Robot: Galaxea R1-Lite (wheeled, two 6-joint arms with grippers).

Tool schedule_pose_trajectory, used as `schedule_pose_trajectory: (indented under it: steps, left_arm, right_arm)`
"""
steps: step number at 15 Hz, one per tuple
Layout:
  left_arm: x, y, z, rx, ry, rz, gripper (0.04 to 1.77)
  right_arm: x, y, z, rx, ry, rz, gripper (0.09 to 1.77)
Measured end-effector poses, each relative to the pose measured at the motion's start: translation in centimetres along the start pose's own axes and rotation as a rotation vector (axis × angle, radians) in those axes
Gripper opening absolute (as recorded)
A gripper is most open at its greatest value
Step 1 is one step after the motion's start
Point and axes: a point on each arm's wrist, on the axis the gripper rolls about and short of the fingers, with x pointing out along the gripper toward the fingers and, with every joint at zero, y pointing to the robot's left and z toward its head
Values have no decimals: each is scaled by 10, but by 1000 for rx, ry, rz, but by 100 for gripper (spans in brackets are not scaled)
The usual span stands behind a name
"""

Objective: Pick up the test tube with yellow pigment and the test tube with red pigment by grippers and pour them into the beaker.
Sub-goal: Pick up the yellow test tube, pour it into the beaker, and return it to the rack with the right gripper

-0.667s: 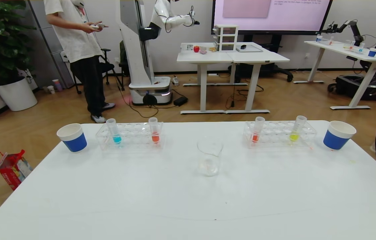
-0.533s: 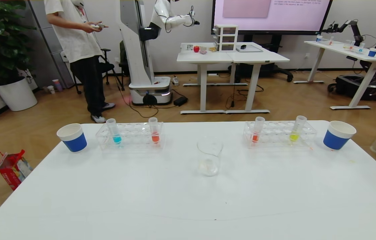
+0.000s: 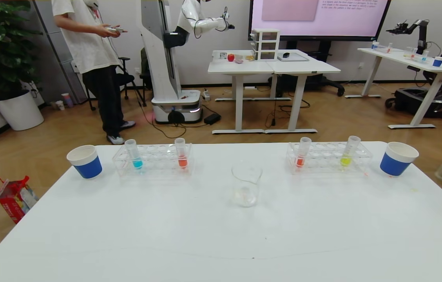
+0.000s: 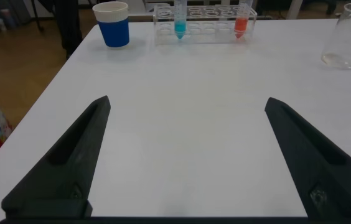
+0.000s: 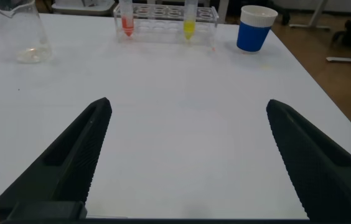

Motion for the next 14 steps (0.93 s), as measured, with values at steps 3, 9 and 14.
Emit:
schedule_pose_trajectory:
  steps: [3, 9, 14]
  left_arm:
    - [0, 0, 0, 0, 0, 0, 173]
    - [0, 0, 0, 0, 0, 0, 173]
    - [0, 0, 0, 0, 0, 0, 173]
  right_arm:
    - [0, 0, 2, -3, -13, -15, 174]
    - [0, -2, 58, -1, -93, -11, 174]
    - [55, -2, 114, 4, -116, 5, 174]
